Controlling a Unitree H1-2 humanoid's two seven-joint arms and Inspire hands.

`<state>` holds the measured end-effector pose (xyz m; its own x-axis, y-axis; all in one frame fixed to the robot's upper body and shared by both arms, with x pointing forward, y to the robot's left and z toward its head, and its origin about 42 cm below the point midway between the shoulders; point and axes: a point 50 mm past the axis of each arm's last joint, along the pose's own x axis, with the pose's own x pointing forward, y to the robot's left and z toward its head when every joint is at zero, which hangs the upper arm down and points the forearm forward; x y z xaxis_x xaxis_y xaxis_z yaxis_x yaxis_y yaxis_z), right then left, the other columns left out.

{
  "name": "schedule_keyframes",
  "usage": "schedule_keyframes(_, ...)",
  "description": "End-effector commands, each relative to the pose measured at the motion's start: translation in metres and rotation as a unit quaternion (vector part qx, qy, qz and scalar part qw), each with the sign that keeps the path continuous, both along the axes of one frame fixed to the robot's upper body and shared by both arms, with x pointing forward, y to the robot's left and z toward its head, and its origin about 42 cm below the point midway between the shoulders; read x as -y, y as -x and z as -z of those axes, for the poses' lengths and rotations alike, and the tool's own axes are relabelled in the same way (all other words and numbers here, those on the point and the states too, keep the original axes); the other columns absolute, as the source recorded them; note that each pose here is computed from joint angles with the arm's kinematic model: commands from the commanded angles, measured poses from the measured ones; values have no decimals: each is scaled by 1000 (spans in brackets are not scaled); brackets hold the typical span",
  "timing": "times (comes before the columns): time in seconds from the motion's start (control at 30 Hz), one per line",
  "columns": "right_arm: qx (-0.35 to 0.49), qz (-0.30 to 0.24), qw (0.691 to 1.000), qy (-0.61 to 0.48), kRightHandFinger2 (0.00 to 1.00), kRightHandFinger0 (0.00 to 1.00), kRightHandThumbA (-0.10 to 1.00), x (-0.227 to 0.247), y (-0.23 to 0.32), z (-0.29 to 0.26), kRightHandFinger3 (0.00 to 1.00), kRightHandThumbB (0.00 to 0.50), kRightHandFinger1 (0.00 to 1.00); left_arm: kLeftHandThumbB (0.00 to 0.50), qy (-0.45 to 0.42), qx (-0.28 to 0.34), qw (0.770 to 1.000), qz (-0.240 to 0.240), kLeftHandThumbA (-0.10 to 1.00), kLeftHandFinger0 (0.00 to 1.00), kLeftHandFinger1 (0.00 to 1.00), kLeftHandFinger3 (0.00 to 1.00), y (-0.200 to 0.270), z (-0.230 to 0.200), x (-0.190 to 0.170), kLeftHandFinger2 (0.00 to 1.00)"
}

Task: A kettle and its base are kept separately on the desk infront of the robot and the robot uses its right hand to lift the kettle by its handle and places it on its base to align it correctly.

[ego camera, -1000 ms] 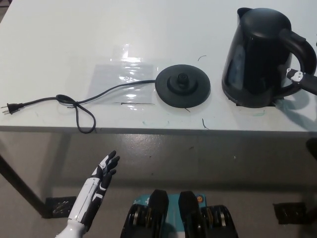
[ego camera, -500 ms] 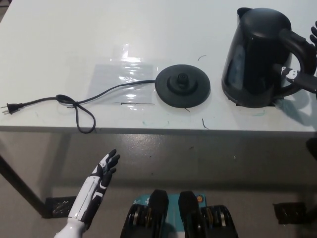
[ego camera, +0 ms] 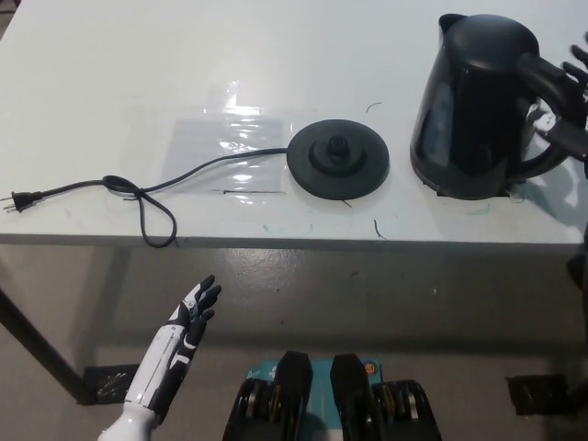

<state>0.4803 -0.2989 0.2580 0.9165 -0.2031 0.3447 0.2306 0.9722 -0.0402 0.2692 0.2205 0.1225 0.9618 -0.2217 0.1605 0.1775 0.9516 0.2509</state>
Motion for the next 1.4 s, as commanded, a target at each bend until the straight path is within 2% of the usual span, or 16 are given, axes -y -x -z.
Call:
schedule_keyframes(0.0,25,96,995,3,475,0,-98,1,-13,-37,491,197,146,182,3,31,999,6,1000,1000,1000,1000,-5,-11,-4,1000)
schedule_keyframes(0.03,27,96,995,-1,576,0,-100,-1,-13,-38,636,181,201,188,3,31,1000,6,1000,1000,1000,1000,-6,-12,-4,1000)
schedule_keyframes(0.07,33,94,995,-5,586,0,-100,-1,-13,-39,688,173,192,190,3,30,1000,6,1000,1000,1000,1000,-7,-13,-4,1000)
schedule_keyframes(0.1,36,94,995,-6,585,0,-100,-2,-13,-40,690,172,190,191,3,31,1000,5,1000,1000,1000,1000,-7,-13,-4,1000)
schedule_keyframes(0.13,43,92,995,-17,515,0,-100,-3,-12,-40,666,171,117,202,2,28,1000,4,1000,1000,1000,1000,-8,-13,-4,1000)
schedule_keyframes(0.2,44,90,995,-24,512,0,-100,-4,-11,-41,685,163,111,203,4,27,1000,5,1000,1000,1000,1000,-7,-13,-4,1000)
schedule_keyframes(0.4,48,95,993,-41,587,0,-100,-2,-12,-45,672,168,178,200,0,33,999,6,1000,1000,1000,1000,-10,-14,-6,1000)
schedule_keyframes(0.5,49,86,994,-52,660,0,-100,-2,-13,-46,698,164,229,205,1,34,999,6,1000,1000,1000,1000,-12,-15,-7,1000)
schedule_keyframes(0.7,55,87,994,-33,669,0,-100,0,-13,-48,711,181,236,218,3,32,999,4,1000,1000,1000,1000,-13,-16,-7,1000)
schedule_keyframes(0.83,64,93,994,-11,673,0,-100,-1,-14,-50,727,191,237,209,1,34,999,4,1000,1000,1000,1000,-13,-17,-7,1000)
schedule_keyframes(1.03,128,98,987,10,613,0,-100,-13,-9,-77,717,174,183,199,0,36,999,5,1000,1000,1000,1000,-15,-19,-6,1000)
schedule_keyframes(1.23,188,111,976,14,643,0,-100,-26,-2,-107,763,151,171,190,1,38,999,6,1000,1000,1000,1000,-17,-20,-7,1000)
schedule_keyframes(1.37,214,121,969,31,667,0,-100,-35,1,-122,796,154,176,177,2,39,999,6,1000,1000,1000,1000,-17,-21,-7,1000)
